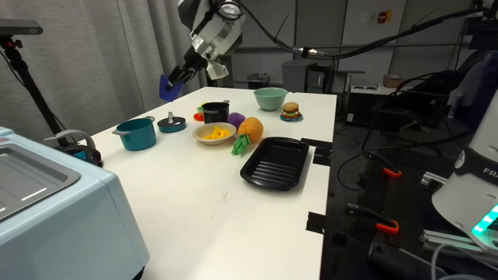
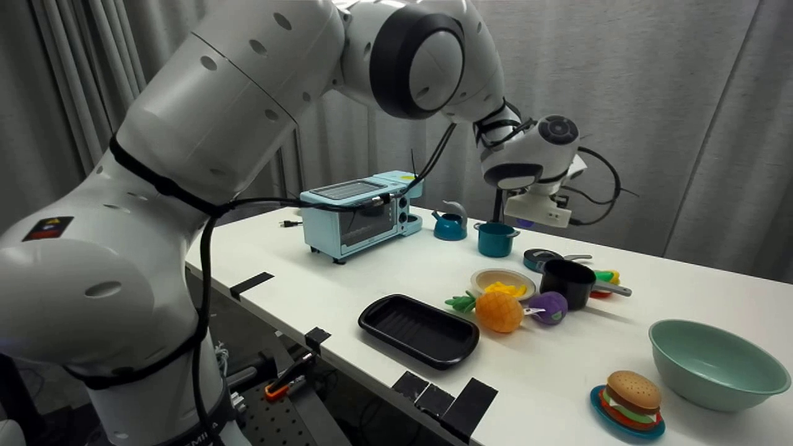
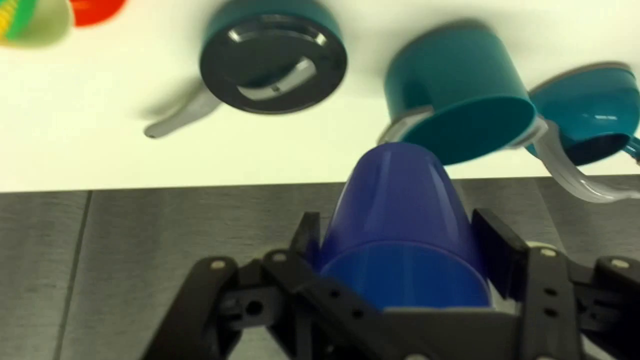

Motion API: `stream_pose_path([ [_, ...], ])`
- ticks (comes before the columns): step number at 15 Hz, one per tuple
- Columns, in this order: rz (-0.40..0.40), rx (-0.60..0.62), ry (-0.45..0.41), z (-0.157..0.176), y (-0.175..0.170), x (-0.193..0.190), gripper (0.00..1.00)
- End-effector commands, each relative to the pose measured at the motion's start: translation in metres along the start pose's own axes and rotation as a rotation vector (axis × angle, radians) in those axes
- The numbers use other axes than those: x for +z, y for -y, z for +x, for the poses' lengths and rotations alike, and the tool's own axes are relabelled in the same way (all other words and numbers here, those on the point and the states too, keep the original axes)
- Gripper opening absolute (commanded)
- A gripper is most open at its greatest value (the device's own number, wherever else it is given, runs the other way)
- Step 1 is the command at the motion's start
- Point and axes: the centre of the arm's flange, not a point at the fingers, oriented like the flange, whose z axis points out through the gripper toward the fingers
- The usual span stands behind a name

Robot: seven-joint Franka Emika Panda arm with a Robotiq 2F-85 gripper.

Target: Pour the contents in the blue cup on the beige plate

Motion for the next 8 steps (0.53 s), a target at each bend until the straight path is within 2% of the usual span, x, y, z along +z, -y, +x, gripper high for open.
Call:
stream_pose_path([
  [1, -0.014, -0.011, -0.024, 0.039, 0.073, -0.053, 0.52],
  [4, -0.004, -0.009, 0.046, 0.044, 0.141, -0.065, 0.52],
  [8, 0.010, 0.028, 0.155, 0.025, 0.181, -0.063, 0.52],
])
